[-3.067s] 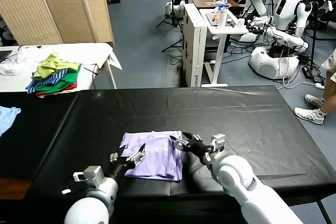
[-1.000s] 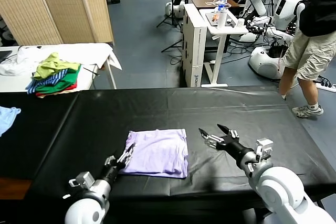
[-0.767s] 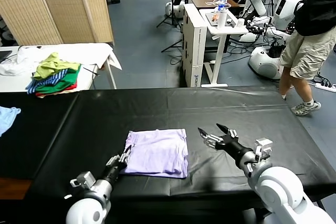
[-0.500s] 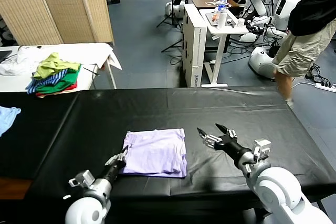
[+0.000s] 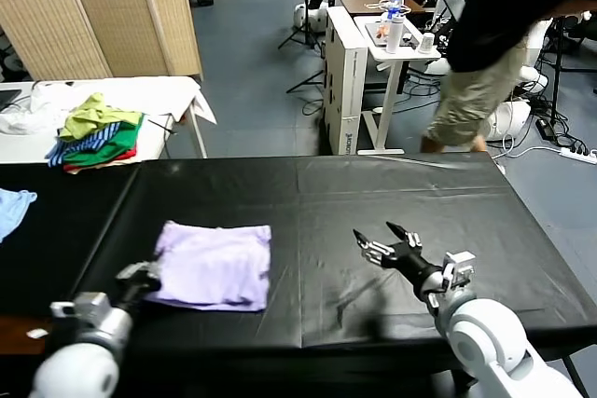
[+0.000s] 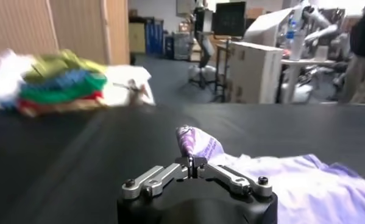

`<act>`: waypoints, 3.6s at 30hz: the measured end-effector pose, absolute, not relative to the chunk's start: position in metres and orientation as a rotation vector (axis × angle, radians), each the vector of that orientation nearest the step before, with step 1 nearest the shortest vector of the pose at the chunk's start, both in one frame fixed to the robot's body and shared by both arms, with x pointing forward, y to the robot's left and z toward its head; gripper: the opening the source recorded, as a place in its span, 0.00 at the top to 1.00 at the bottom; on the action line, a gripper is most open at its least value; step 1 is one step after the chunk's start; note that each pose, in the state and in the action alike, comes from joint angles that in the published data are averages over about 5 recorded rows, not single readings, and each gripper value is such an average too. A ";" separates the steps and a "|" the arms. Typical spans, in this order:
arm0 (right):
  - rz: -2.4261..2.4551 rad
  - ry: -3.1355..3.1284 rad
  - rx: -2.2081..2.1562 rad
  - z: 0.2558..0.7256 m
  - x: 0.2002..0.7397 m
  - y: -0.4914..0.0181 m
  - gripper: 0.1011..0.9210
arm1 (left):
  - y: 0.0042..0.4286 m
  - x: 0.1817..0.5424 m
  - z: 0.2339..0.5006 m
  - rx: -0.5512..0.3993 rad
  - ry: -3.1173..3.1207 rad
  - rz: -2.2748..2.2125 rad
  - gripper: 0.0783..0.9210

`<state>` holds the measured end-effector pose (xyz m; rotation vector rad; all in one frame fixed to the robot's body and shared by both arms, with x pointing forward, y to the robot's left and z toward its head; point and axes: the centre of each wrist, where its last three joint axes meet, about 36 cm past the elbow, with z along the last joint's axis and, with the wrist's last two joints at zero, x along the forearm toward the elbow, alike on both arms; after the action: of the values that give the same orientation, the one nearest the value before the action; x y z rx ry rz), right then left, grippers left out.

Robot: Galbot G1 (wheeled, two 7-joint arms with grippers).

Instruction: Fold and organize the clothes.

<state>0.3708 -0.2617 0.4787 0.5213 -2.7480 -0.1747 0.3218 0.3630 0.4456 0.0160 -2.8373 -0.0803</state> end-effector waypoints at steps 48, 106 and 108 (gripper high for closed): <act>-0.379 -2.536 0.592 0.454 0.369 -0.227 0.02 | 0.166 0.307 0.455 -0.323 -2.728 0.611 0.12; 0.029 -2.656 0.660 0.476 0.392 -0.250 0.02 | 0.247 0.259 0.459 -0.084 -2.899 0.230 0.02; 0.054 -2.700 0.646 0.476 0.388 -0.252 0.02 | 0.248 0.254 0.461 -0.092 -2.893 0.211 0.02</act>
<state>0.3879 -0.2525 0.4761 0.6458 -2.7000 0.0538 0.2541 0.2481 0.4614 -0.0925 -2.8925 0.2108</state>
